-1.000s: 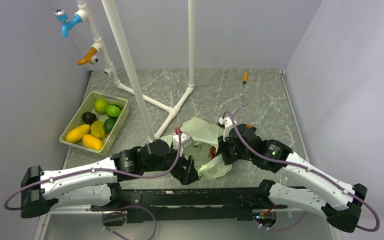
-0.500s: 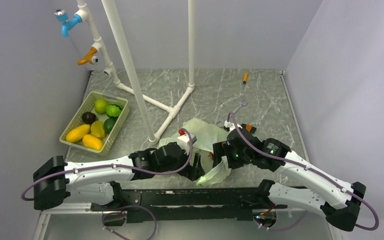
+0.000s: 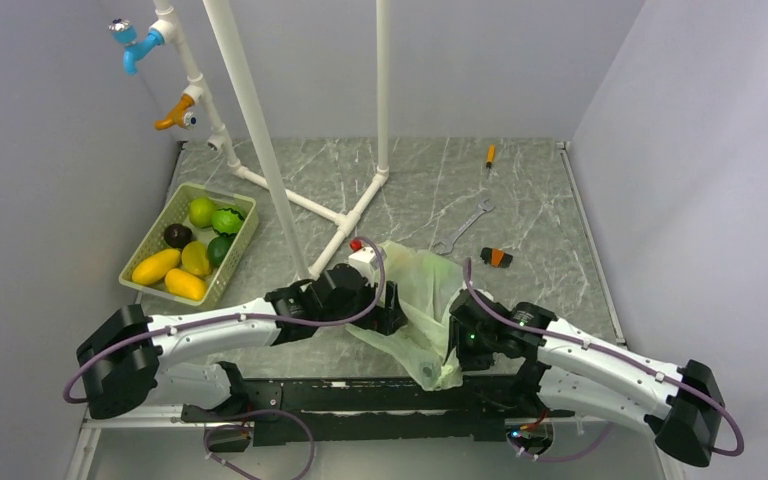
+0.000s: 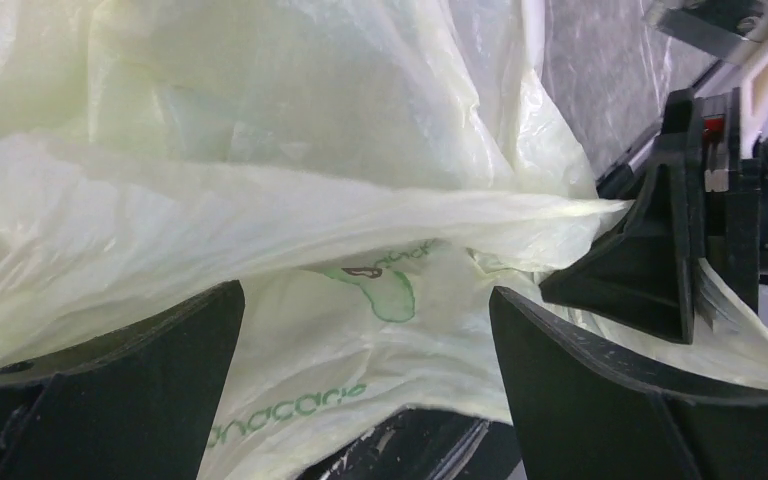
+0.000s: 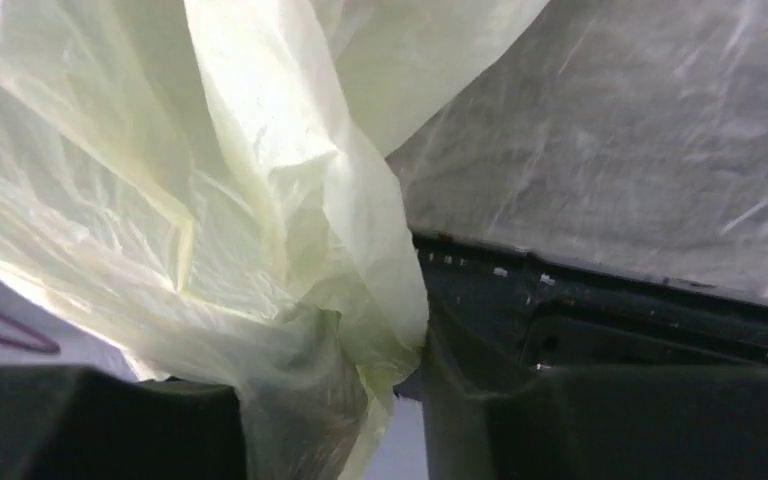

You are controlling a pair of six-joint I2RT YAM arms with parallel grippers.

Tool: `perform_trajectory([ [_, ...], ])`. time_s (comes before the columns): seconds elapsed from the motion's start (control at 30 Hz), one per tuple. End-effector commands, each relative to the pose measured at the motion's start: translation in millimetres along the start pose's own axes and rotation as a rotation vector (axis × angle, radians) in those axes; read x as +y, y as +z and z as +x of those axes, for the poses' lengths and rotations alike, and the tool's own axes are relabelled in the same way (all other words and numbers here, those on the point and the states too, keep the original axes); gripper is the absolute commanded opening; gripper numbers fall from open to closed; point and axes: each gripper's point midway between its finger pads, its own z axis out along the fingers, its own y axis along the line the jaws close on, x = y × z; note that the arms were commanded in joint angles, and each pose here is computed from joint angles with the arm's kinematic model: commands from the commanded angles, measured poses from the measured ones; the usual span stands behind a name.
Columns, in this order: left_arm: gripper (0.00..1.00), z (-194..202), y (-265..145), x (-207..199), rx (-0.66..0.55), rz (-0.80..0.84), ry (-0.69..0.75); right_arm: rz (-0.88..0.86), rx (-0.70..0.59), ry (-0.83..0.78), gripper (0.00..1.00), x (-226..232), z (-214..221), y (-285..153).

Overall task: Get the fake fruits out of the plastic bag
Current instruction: Take out the fake fruit from the plastic bag.

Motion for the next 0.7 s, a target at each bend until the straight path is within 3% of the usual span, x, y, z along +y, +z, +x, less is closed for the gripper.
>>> perform_trajectory([
  [0.0, 0.99, -28.0, 4.1, -14.6, -0.057, 0.063, -0.016, 0.06, -0.24, 0.055, 0.28, 4.1, -51.7, -0.9],
  [0.07, 0.99, -28.4, 6.3, -10.8, -0.055, 0.043, -0.02, 0.119, -0.292, 0.016, 0.08, -1.8, -65.1, 2.5],
  [0.13, 0.99, -27.4, 5.3, -11.8, -0.057, 0.053, -0.029, 0.119, -0.307, -0.073, 0.0, 3.2, -73.6, 6.9],
  [0.23, 0.97, -31.4, -3.6, -29.0, -0.099, 0.166, -0.029, 0.03, -0.344, -0.183, 0.0, 24.2, -81.4, 6.2],
  [0.47, 0.93, -6.5, -14.3, -51.7, -0.075, 0.295, 0.056, -0.272, -0.603, -0.311, 0.0, 65.6, -101.9, -42.4],
  [0.67, 0.91, -4.6, -10.6, -40.5, -0.121, 0.247, -0.005, -0.205, -0.589, -0.339, 0.0, 59.3, -103.4, -56.1],
])
